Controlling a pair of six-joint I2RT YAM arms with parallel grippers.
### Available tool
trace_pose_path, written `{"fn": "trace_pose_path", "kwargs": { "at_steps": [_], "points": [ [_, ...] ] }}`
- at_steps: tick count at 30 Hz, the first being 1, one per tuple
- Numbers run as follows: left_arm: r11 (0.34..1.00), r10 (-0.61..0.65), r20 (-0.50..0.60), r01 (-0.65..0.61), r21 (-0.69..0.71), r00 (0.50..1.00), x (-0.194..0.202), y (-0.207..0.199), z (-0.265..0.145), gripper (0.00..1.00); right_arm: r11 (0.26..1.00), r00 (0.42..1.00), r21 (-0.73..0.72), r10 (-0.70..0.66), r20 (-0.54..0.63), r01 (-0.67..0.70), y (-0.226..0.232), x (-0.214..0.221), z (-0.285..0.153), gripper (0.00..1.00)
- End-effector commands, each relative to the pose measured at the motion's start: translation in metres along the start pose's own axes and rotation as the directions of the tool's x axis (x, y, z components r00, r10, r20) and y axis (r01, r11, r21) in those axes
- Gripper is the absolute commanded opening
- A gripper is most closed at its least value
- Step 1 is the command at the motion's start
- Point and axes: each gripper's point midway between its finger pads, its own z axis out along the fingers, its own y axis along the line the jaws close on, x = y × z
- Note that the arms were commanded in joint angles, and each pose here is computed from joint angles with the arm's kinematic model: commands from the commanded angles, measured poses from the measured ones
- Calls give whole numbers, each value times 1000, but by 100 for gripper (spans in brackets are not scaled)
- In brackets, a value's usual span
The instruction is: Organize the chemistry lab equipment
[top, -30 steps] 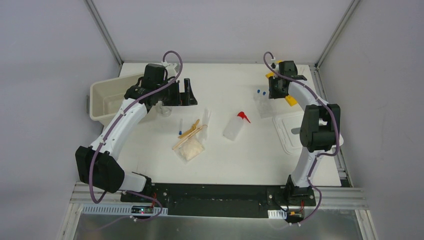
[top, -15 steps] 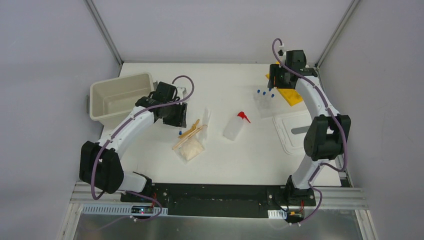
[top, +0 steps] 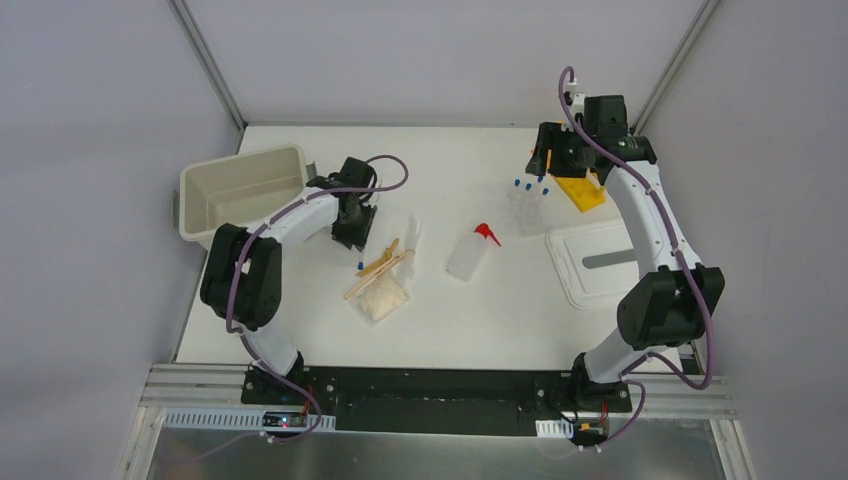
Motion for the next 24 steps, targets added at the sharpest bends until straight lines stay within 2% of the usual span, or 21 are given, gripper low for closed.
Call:
{"fn": "trace_pose_path", "kwargs": {
  "at_steps": [1, 8, 16, 18, 21, 23, 24],
  "points": [
    [999, 0, 11, 0, -38, 1000, -20, 5, 6, 31, 993, 1000, -115, -24, -5, 23, 32, 7, -27, 64],
    [999, -17, -25, 16, -33, 1000, -29, 0, 27, 34, 982, 994, -156, -107, -3, 105, 44, 17, -40, 65],
    [997, -48, -105, 41, -64, 993, -10, 2, 48, 33, 968, 981, -158, -185, 66, 193, 49, 6, -63, 66],
    [997, -59, -125, 52, -55, 990, -5, -1, 51, 29, 956, 972, -180, -218, 89, 231, 56, 5, -71, 67],
    [996, -86, -145, 84, -22, 986, -5, -6, 51, 16, 926, 943, -186, -312, 113, 329, 67, 10, -77, 67],
    [992, -123, -111, 122, -8, 986, -18, -4, 38, 8, 900, 916, -175, -385, 114, 400, 75, 17, -80, 67],
    [988, -144, -88, 148, 48, 986, -29, -10, 26, 5, 888, 905, -177, -408, 120, 424, 79, 19, -82, 67]
  ]
}}
